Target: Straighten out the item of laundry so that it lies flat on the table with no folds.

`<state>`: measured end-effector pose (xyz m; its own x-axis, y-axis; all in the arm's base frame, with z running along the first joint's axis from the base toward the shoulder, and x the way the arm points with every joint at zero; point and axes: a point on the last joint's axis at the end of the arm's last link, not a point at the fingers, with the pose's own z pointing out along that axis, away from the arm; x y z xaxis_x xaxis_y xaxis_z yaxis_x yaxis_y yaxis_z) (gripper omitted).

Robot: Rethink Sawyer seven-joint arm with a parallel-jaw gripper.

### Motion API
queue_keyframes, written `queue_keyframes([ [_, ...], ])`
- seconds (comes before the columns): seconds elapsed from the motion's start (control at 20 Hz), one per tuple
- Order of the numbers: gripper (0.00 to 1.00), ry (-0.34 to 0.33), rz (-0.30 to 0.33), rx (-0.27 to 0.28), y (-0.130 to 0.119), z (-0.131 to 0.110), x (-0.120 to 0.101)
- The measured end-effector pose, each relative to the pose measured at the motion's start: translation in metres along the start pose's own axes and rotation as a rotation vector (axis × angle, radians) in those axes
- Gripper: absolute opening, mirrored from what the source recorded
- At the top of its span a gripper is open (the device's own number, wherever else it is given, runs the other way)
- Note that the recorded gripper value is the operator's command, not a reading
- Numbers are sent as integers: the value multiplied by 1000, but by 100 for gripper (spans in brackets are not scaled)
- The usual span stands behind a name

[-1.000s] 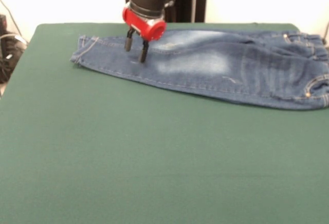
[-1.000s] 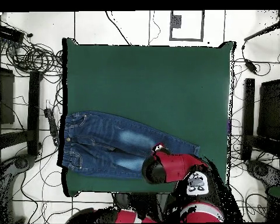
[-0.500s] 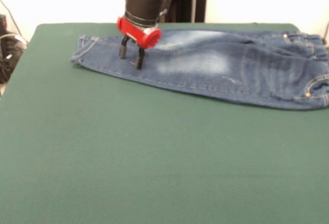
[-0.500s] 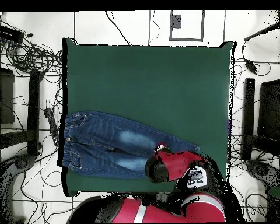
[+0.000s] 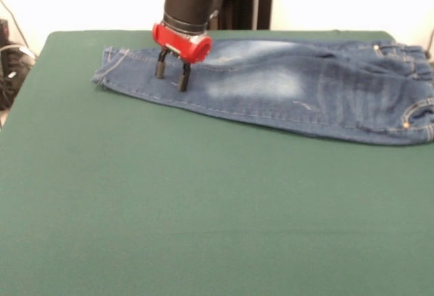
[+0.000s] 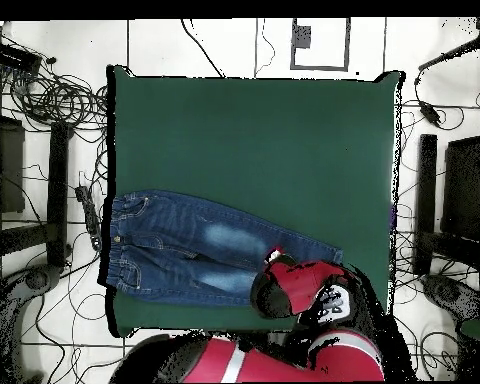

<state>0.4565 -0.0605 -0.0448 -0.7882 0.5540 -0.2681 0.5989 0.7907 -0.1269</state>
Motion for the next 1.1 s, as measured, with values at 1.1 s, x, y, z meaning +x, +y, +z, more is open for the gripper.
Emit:
queue_keyframes([
  [1.1, 100, -103, -281, -239, -36, 8, 0],
])
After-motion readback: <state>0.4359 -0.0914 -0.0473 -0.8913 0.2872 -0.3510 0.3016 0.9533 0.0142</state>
